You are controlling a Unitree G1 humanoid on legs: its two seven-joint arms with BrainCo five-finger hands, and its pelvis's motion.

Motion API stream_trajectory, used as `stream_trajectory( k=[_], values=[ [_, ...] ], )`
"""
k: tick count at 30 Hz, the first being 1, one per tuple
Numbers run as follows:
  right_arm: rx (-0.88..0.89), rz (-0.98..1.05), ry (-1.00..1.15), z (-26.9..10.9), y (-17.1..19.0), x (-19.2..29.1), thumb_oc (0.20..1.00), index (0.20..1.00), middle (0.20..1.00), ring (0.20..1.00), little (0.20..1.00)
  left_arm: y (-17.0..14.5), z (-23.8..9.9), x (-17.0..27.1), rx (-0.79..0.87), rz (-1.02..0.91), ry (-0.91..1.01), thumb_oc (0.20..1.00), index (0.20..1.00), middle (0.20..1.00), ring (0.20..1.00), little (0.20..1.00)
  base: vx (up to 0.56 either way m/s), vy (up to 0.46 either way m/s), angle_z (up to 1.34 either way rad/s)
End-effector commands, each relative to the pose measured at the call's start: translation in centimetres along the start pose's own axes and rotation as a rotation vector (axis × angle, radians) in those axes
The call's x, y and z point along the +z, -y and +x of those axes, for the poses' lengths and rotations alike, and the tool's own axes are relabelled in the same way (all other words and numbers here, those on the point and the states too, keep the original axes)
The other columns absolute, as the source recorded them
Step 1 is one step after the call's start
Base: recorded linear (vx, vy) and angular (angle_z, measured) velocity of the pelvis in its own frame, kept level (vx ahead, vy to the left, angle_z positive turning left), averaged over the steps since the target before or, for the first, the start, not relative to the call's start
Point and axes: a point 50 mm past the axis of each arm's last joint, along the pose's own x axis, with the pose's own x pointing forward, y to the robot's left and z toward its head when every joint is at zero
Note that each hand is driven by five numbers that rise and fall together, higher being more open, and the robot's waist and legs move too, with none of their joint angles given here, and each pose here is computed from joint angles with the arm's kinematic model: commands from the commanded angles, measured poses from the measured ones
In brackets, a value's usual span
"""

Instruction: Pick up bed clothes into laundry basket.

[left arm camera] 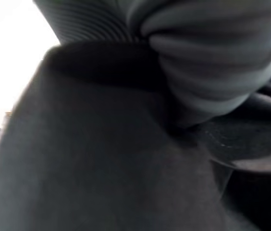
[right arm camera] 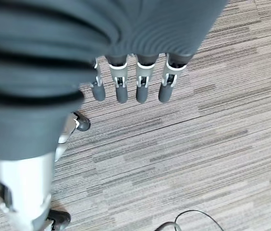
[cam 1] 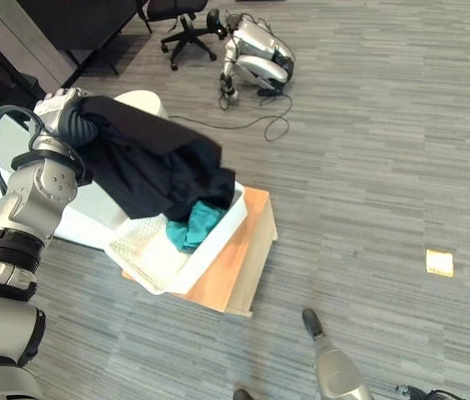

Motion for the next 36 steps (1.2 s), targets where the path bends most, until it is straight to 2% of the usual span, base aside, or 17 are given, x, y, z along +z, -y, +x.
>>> stream_trajectory(
  k=[1, 7, 15, 23, 24, 25, 28, 33, 36],
  values=[
    [0.012, -0.009, -0.011, -0.1, 0.1, -0.4, 1.000, 1.000, 1.000, 1.000, 1.000, -4.1, 1.3, -0.6, 0.158, 0.011, -0.050, 0.200, 0.200, 0.200, 0.200, 0.200, 0.00, 0.000, 0.00],
    [-0.010, 0.005, -0.003, -0.1, 0.9, -0.3, 1.000, 1.000, 1.000, 1.000, 1.000, -3.3, 1.7, -0.7, 0.083, 0.127, -0.056, 0.200, 0.200, 0.200, 0.200, 0.200, -0.02, -0.009, 0.02],
    [-0.038, 0.059, 0.000, -0.1, 1.5, -0.2, 1.000, 1.000, 1.000, 1.000, 1.000, -0.6, 1.4, -1.4, -0.076, 0.245, -0.090, 0.200, 0.200, 0.200, 0.200, 0.200, -0.04, 0.017, 0.00],
    [-0.066, 0.083, -0.030, 0.0, 2.6, -0.4, 1.000, 1.000, 1.000, 1.000, 1.000, 3.7, 0.6, -1.5, -0.254, 0.351, -0.103, 0.200, 0.200, 0.200, 0.200, 0.200, -0.08, 0.054, -0.08],
    [-0.065, 0.098, -0.050, 0.0, 2.6, -0.7, 1.000, 1.000, 1.000, 1.000, 1.000, 3.9, 0.6, -1.6, -0.254, 0.339, -0.123, 1.000, 1.000, 1.000, 1.000, 1.000, -0.04, 0.016, -0.12],
    [-0.045, 0.096, -0.052, 0.1, 2.3, -0.5, 1.000, 1.000, 1.000, 1.000, 1.000, 5.0, -0.1, -1.8, -0.287, 0.339, -0.119, 1.000, 1.000, 1.000, 1.000, 1.000, -0.02, 0.018, -0.08],
    [-0.044, 0.086, -0.058, 0.1, 2.3, -0.5, 1.000, 1.000, 1.000, 1.000, 1.000, 5.2, -0.6, -2.4, -0.307, 0.354, -0.131, 1.000, 1.000, 1.000, 1.000, 1.000, 0.01, 0.009, -0.07],
    [-0.051, 0.107, -0.041, 0.3, 2.6, 0.3, 1.000, 1.000, 1.000, 1.000, 1.000, 5.0, 0.1, -0.8, -0.276, 0.310, -0.075, 1.000, 1.000, 1.000, 1.000, 1.000, 0.02, -0.006, -0.03],
    [-0.073, 0.128, -0.015, 0.4, 2.9, 1.2, 1.000, 1.000, 1.000, 1.000, 1.000, 5.5, 0.3, 1.0, -0.225, 0.212, -0.026, 1.000, 1.000, 1.000, 1.000, 1.000, 0.00, -0.031, 0.00]
  ],
)
